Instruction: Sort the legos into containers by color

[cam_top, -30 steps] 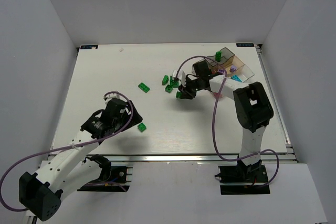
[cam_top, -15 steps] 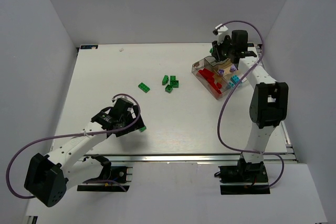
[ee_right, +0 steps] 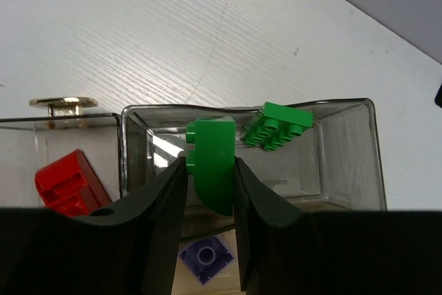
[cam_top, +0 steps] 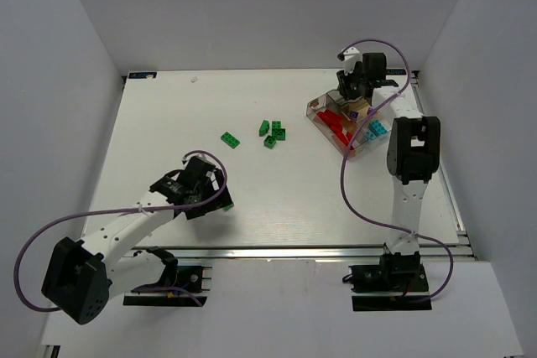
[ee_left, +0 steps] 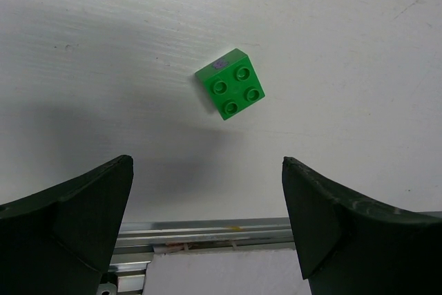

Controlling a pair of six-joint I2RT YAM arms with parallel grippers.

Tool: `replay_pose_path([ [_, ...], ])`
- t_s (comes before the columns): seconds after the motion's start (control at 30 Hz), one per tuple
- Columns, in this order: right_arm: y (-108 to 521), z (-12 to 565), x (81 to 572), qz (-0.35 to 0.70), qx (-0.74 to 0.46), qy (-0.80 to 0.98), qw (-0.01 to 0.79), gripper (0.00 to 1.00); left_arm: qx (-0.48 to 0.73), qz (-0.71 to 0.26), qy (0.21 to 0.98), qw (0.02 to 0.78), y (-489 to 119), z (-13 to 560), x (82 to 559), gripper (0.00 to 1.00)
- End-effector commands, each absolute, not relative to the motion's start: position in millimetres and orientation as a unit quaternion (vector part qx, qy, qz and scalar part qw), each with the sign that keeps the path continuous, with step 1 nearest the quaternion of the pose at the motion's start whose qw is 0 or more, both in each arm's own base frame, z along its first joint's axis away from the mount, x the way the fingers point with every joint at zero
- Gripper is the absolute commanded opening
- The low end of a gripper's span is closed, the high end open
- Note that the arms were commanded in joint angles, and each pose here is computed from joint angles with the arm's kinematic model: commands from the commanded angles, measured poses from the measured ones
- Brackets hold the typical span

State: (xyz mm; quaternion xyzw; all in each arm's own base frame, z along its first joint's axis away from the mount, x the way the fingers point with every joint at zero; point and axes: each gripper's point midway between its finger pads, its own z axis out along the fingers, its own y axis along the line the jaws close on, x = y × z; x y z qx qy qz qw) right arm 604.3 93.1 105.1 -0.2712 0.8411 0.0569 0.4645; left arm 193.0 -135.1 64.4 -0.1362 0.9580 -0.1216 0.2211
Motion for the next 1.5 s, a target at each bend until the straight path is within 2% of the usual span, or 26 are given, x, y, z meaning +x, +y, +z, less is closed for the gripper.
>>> replay_pose_path([
  [0.0,87.0,130.3,614.8,0.048,-0.279,0.825,0.489,0.40,-0.125,-0.135,0.956,0.230,-143.1,70.0,201.3,0.98],
  [0.1,87.9,127.6,611.2,0.056,-0.282,0.826,0.485,0.59,-0.117,-0.129,0.959,0.222,-145.0,65.4,203.6,0.98],
  [0.2,89.7,130.6,609.4,0.065,-0.284,0.824,0.487,0.64,-0.109,-0.122,0.963,0.213,-146.6,60.5,205.5,0.98],
  [0.37,91.8,140.9,605.6,0.080,-0.285,0.819,0.492,0.64,-0.107,-0.104,0.968,0.200,-145.6,51.1,208.5,0.98],
  [0.5,113.4,168.8,580.6,0.151,-0.319,0.787,0.506,0.50,-0.114,-0.085,0.971,0.192,-142.3,44.8,209.8,0.93],
  [0.57,128.5,186.0,553.5,0.200,-0.349,0.756,0.517,0.49,-0.120,-0.072,0.972,0.188,-138.9,40.9,209.9,0.89],
  [0.73,152.0,206.3,495.4,0.258,-0.378,0.716,0.527,0.52,-0.119,-0.057,0.977,0.167,-142.3,26.5,214.4,0.84],
  [0.93,154.4,214.8,470.5,0.279,-0.372,0.713,0.524,0.55,-0.094,-0.062,0.983,0.145,-158.0,12.8,227.8,0.84],
  [1.07,152.1,207.9,460.8,0.283,-0.370,0.717,0.518,0.56,-0.085,-0.064,0.986,0.128,-164.8,7.0,230.9,0.80],
  [1.17,152.3,207.5,455.9,0.284,-0.371,0.717,0.517,0.56,-0.080,-0.064,0.987,0.124,-167.4,6.7,233.5,0.73],
  [1.2,152.2,206.5,453.7,0.285,-0.371,0.718,0.516,0.56,-0.078,-0.066,0.987,0.122,-168.6,7.1,233.7,0.66],
  [1.23,151.5,206.0,452.9,0.285,-0.370,0.719,0.516,0.56,-0.074,-0.067,0.988,0.119,-169.2,7.3,233.4,0.63],
  [1.4,151.6,205.1,449.2,0.287,-0.368,0.720,0.514,0.56,-0.046,-0.065,0.990,0.113,-169.4,11.6,228.6,0.59],
  [1.47,151.9,202.8,447.8,0.289,-0.368,0.721,0.511,0.56,-0.035,-0.060,0.992,0.109,-166.2,11.9,224.9,0.53],
])
